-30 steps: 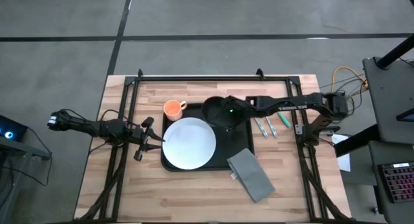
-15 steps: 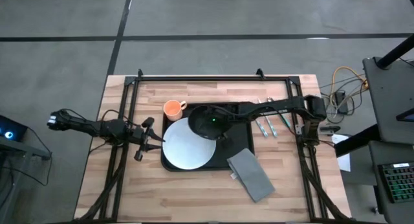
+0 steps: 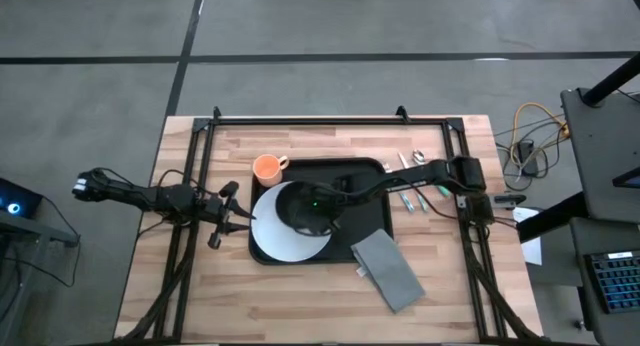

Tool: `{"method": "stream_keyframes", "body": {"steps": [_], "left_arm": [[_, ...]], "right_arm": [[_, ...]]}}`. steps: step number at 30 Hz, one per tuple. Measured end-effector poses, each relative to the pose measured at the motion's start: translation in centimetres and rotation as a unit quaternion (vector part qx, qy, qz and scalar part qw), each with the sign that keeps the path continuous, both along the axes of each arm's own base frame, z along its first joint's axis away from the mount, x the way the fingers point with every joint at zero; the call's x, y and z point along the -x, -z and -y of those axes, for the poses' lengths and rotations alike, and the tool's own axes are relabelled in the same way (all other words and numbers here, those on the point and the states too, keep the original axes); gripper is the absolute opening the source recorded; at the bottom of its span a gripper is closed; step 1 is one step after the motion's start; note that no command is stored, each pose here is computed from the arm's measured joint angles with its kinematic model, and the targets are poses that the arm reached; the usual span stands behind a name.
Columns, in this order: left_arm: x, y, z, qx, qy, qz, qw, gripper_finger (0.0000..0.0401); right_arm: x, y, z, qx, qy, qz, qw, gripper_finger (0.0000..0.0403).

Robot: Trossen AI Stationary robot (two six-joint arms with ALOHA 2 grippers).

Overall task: Set up tray
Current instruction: Put the black bowl on the white plate on the black serving tray

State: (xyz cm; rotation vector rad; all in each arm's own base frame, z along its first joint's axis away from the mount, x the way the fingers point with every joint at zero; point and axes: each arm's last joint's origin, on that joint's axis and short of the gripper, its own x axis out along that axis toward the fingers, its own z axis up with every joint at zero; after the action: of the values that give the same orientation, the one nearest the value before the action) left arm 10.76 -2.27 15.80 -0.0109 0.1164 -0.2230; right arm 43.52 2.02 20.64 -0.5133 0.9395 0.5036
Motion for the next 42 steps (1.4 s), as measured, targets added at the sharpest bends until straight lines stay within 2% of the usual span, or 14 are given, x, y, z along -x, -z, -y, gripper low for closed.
{"method": "stream_keyframes", "body": {"steps": [5, 11, 24, 31, 42], "left_arm": [[0.0, 0.0, 0.0, 0.000, 0.000, -0.002, 1.000, 0.0109], [-0.1, 0.1, 0.0, -0.002, 0.000, -0.007, 1.000, 0.0109], [-0.2, 0.4, 0.0, -0.004, 0.000, -0.019, 1.000, 0.0109], [-0.2, 0.4, 0.0, -0.004, 0.000, -0.018, 1.000, 0.0109], [-0.2, 0.3, 0.0, -0.004, 0.000, -0.018, 1.000, 0.0109]], "right_arm": [[-0.9, -0.4, -1.0, 0.000, -0.016, 0.016, 1.000, 0.0008], [-1.9, 1.2, -1.7, -0.041, -0.069, 0.003, 0.997, 0.0008], [-2.5, 1.6, -1.8, -0.036, -0.074, -0.002, 0.997, 0.0008], [-2.4, 2.0, -1.6, -0.002, -0.054, -0.009, 0.998, 0.0008], [-2.4, 2.0, -1.6, -0.008, -0.045, -0.009, 0.999, 0.0008]]}}
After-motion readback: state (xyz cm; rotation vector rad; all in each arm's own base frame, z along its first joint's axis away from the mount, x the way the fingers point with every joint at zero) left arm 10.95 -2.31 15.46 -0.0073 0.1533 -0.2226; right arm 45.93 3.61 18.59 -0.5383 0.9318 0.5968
